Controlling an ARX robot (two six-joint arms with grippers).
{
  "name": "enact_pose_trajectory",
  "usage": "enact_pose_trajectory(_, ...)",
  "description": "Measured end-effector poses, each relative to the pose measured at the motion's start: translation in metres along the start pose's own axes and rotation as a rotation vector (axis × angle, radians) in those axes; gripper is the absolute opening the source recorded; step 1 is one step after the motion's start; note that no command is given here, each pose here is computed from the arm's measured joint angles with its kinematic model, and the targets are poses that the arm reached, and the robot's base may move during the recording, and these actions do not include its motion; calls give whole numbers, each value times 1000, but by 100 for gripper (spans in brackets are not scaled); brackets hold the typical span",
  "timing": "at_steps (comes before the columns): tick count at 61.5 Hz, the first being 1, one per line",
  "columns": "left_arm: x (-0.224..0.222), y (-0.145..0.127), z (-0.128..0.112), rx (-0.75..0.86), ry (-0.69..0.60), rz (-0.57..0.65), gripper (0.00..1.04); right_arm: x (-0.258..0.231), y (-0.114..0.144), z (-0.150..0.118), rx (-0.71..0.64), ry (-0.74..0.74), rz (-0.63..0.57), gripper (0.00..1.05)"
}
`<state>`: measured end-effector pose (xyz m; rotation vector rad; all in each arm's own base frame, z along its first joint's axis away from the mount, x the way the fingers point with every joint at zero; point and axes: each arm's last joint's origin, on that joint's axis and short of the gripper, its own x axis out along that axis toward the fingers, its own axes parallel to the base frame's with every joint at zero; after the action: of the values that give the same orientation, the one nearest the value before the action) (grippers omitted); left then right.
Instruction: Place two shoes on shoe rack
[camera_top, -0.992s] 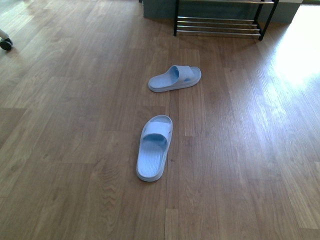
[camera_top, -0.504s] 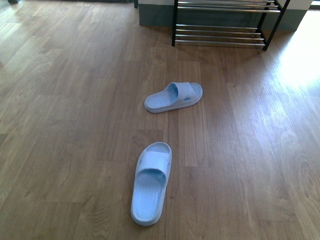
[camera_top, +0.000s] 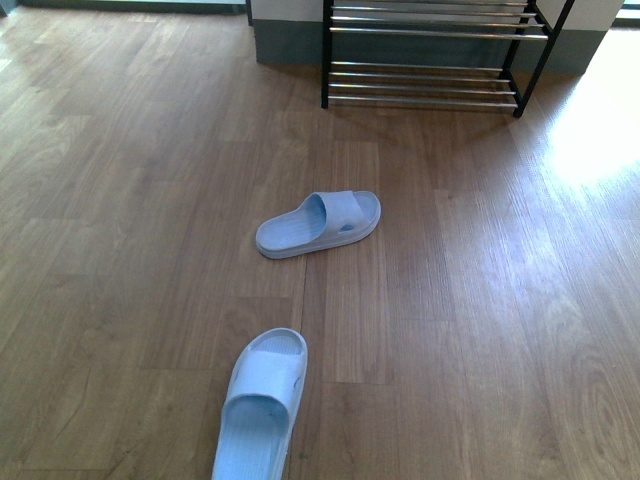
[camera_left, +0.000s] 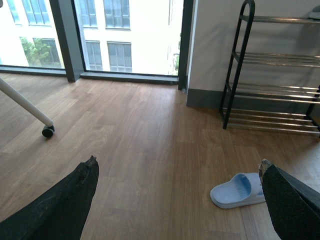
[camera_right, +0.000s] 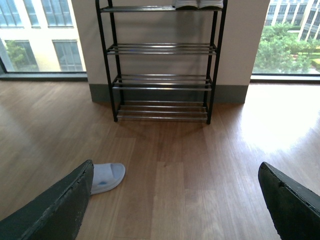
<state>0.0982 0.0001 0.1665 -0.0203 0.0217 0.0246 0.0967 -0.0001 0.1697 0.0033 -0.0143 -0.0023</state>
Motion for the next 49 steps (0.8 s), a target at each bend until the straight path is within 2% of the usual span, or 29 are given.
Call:
enact_pose_trajectory(2,0,-2,1,-39,110,99,95,0,0,0,0,0,0,96)
enact_pose_trajectory(3,1,-4,1,-62,228,205,95,0,0,0,0,0,-2,96)
enact_pose_trajectory(4,3,-5,1,-66,290,263,95,0,0,0,0,0,-1,96)
enact_pose_trajectory(6,7,-6,2,-70,353,324,95,0,0,0,0,0,0,96)
enact_pose_trajectory(12,29,-11,6,-127,429,368,95,0,0,0,0,0,1,96)
enact_pose_trajectory(19,68,-25,7,-126,535,263,95,0,0,0,0,0,2,96)
enact_pose_trajectory(26,110,-42,-15,-39,709,161,95,0,0,0,0,0,2,96)
enact_pose_trajectory(39,171,-70,-89,214,1004,-43,95,0,0,0,0,0,2,96)
enact_pose_trajectory(49,198,-81,-142,308,1182,-201,95,0,0,0,0,0,2,96)
